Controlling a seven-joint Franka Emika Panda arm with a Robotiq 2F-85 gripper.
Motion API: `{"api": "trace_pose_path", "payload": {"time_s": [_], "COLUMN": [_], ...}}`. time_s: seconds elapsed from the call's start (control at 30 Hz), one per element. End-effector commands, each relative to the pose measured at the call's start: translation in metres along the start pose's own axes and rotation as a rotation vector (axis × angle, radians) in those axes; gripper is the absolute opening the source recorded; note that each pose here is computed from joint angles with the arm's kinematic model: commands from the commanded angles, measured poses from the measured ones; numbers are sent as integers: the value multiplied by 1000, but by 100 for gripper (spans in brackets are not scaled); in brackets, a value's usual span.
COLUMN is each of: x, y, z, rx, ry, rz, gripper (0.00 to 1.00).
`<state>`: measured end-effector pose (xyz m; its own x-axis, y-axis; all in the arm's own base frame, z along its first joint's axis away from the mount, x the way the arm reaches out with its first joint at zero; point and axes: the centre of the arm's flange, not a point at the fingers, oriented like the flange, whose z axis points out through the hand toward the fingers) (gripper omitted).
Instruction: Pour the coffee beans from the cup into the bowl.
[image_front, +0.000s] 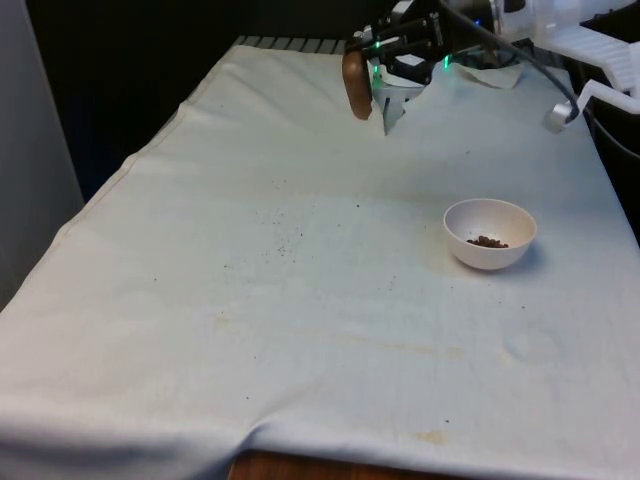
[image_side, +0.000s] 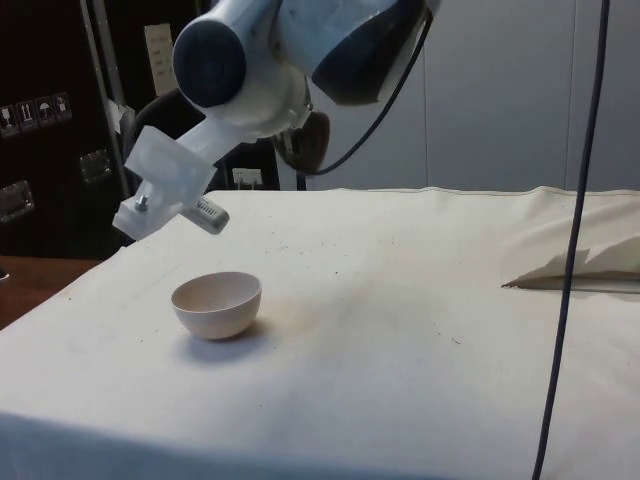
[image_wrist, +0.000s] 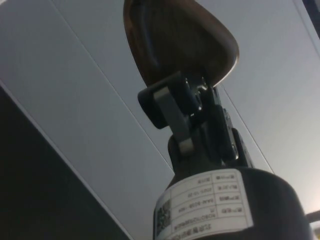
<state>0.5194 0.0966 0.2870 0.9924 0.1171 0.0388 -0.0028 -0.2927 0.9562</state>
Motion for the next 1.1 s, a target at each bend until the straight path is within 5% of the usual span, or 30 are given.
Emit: {"api": "trace_pose_path", "payload": {"time_s": [0.0,0.13,0.17,0.2,0.37,0.43,0.47,0.7,0.73,0.77,1.0,1.03,1.07], "x": [-1,-4,-2,-4,-6,-6,-7,-11,-10,-11,-14,-13,-14], "y": [1,0,-1,0,0,-1,1,0,-1,0,0,-1,0], "z": [2,6,6,7,12,12,14,20,21,22,29,29,30], "rx": [25,53,30,57,90,65,100,144,121,149,192,171,197], "ry": [2,-6,-12,-8,-18,-22,-21,-36,-39,-38,-54,-59,-55], "rz": [-6,-6,0,-6,-6,0,-6,-8,-2,-8,-10,-4,-10], "gripper": [0,0,0,0,0,0,0,0,0,0,0,0,0]}}
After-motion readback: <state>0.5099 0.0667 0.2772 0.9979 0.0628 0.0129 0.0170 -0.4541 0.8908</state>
